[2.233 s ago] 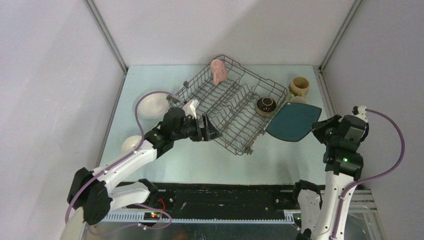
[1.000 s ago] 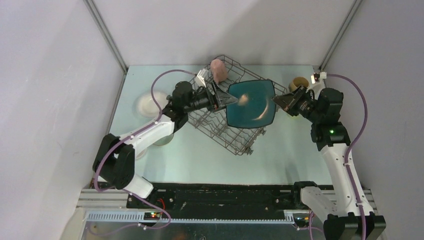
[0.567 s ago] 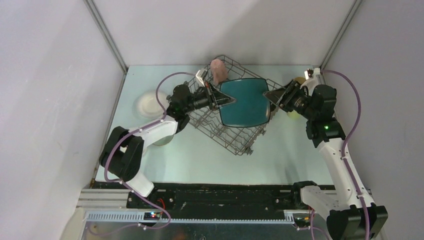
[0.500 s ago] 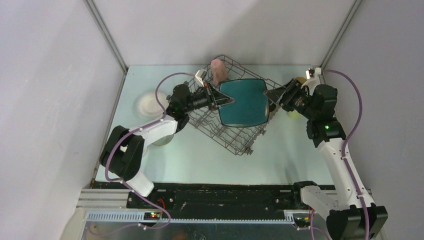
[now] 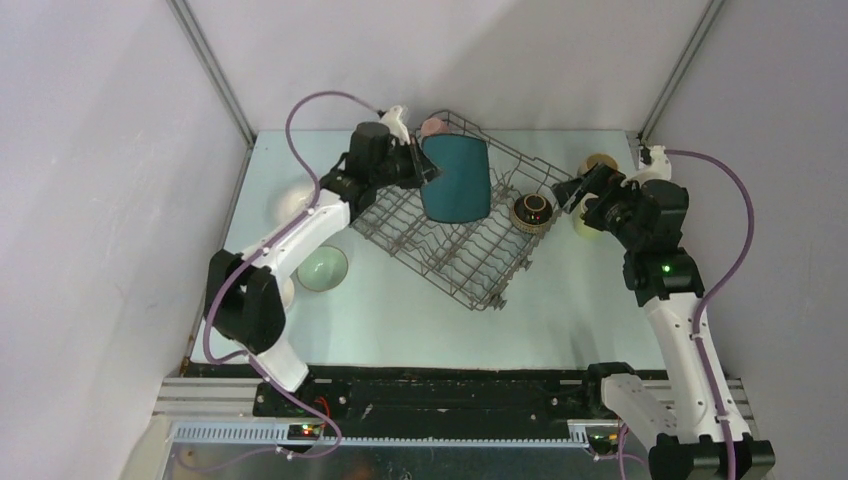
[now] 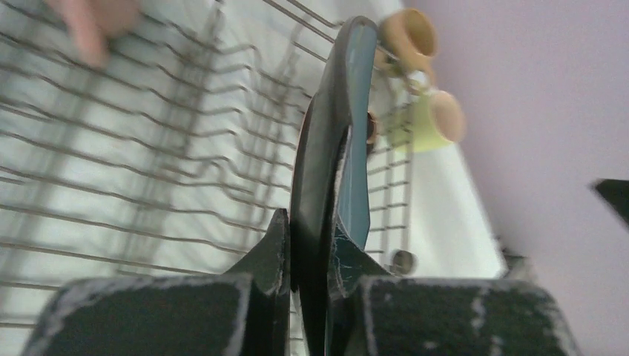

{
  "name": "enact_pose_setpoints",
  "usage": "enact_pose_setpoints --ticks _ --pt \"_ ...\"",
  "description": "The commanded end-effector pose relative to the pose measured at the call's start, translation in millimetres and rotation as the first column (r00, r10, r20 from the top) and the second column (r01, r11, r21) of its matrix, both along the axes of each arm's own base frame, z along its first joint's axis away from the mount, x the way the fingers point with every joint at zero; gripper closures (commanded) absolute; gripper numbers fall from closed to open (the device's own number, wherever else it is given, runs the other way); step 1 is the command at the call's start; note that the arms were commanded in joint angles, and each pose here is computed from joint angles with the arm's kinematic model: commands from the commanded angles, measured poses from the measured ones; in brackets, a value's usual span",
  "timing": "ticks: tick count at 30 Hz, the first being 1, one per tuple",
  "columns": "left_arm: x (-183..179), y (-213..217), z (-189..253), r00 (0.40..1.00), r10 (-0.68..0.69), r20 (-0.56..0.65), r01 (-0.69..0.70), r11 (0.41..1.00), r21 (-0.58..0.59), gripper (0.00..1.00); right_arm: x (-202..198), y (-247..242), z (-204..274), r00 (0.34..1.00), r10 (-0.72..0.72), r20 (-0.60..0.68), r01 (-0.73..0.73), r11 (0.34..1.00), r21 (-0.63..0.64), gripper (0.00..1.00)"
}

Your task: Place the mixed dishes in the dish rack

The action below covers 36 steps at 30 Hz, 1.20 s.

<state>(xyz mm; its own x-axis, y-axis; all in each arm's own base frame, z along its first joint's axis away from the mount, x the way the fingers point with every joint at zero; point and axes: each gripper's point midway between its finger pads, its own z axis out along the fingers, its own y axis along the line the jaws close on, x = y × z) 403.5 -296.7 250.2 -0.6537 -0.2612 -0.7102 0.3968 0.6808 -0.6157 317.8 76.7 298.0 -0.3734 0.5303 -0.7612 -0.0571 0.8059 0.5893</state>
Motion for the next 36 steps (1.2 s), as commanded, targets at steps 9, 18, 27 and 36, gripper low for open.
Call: enact_pose_setpoints --ticks 9,18,27,36 --pt "60 27 52 0.901 -0.117 0.418 -0.153 0.815 0.559 1.0 9 -13 -3 0.997 -0.018 0.079 0.025 0.995 -0.093 0.04" --pt "91 -2 50 0.85 -0.287 0.442 -0.132 0.697 0.705 1.0 16 -8 -18 0.997 0.024 0.07 -0.02 0.998 -0.058 0.04" --pt "107 -44 23 0.86 -0.339 0.382 -0.014 0.733 0.681 1.0 23 -18 -36 0.999 0.01 0.05 -0.009 0.999 -0.031 0.05" --pt "105 -63 15 0.86 -0.341 0.38 0.042 0.788 0.614 1.0 25 -20 -39 0.999 0.022 0.047 -0.022 1.0 -0.01 0.05"
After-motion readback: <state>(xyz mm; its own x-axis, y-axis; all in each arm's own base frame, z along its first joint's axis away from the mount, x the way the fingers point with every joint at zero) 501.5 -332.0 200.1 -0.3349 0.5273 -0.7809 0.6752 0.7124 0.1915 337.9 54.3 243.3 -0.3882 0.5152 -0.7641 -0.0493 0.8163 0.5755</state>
